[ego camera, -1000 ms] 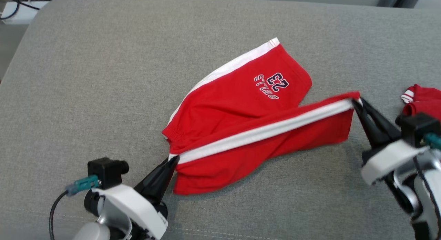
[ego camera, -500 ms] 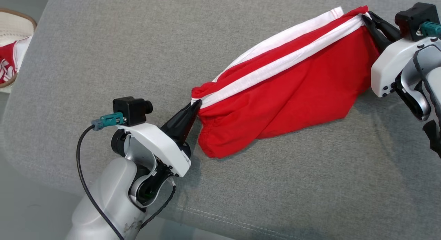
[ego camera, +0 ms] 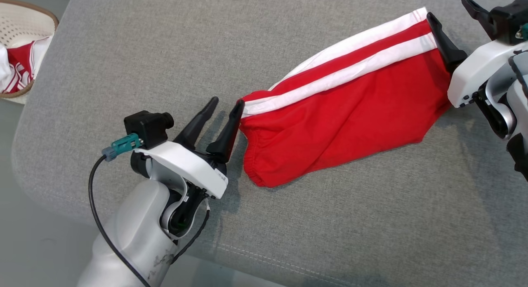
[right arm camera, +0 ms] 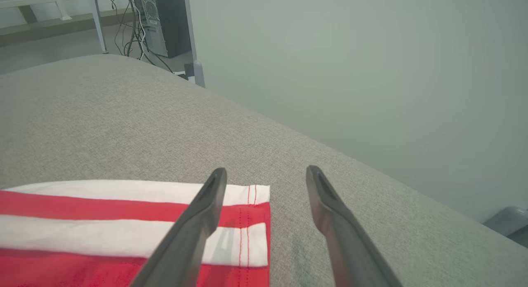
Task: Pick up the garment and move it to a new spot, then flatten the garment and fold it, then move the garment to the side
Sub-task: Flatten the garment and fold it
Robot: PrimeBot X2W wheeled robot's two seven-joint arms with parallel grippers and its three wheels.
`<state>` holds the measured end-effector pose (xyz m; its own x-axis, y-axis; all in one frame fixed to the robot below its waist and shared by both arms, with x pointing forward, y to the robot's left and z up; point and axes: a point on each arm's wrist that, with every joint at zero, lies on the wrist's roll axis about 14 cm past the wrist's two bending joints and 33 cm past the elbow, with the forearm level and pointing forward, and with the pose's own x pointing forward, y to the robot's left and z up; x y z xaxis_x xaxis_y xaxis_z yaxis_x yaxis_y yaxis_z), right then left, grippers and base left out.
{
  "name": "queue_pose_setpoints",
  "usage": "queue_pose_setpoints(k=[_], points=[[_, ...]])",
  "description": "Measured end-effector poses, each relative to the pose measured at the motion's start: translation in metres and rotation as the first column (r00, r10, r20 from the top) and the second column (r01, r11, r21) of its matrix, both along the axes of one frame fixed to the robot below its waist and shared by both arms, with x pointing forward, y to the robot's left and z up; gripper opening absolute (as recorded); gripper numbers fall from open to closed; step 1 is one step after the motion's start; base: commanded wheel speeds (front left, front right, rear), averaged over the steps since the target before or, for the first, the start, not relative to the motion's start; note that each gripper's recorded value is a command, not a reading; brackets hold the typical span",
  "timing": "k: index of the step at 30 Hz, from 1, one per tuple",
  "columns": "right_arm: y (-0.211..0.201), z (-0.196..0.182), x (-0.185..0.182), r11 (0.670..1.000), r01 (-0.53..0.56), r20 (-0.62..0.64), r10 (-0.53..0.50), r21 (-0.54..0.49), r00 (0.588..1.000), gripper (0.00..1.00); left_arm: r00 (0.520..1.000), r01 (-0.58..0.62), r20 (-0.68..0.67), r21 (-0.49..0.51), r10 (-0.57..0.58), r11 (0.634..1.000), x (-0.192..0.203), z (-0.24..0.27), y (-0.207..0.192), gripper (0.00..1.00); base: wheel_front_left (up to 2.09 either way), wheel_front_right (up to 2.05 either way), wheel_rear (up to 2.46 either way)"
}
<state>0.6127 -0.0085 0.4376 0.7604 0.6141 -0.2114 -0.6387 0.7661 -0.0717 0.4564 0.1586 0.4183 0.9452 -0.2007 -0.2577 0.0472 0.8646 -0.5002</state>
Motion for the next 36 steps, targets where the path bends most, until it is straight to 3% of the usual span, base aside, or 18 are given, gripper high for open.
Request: queue_pose_setpoints(k=[5,11,24,32,33,36], points=[[-0.018,0.015,-0.010,0.993,0.064,0.006,-0.065,0.100,0.998,1.00,0.994,-0.058,0.103,0.083,0.049,0.995,0.001,0.021,0.009,1.00,0.00,0.00,0.00],[-0.060,0.047,-0.040,0.954,0.165,0.065,-0.187,0.251,0.980,1.00,0.980,-0.141,0.165,0.190,0.110,0.972,-0.014,0.034,0.023,1.00,0.00,0.00,0.00],[-0.134,0.024,-0.191,0.860,0.428,-0.007,-0.444,0.277,0.896,1.00,0.965,-0.184,0.236,0.312,0.112,0.932,-0.075,0.060,0.023,1.00,0.00,0.00,0.00],[-0.146,0.032,-0.235,0.821,0.490,-0.004,-0.511,0.293,0.859,1.00,0.973,-0.141,0.222,0.329,0.069,0.934,-0.096,0.066,0.013,1.00,0.00,0.00,0.00],[-0.152,0.038,-0.239,0.806,0.507,0.006,-0.534,0.307,0.846,1.00,0.984,-0.105,0.172,0.329,0.050,0.938,-0.104,0.058,0.006,1.00,0.00,0.00,0.00],[-0.151,0.037,-0.239,0.806,0.507,0.003,-0.533,0.307,0.846,1.00,0.987,-0.099,0.152,0.325,0.051,0.940,-0.105,0.054,0.006,1.00,0.00,0.00,0.00]])
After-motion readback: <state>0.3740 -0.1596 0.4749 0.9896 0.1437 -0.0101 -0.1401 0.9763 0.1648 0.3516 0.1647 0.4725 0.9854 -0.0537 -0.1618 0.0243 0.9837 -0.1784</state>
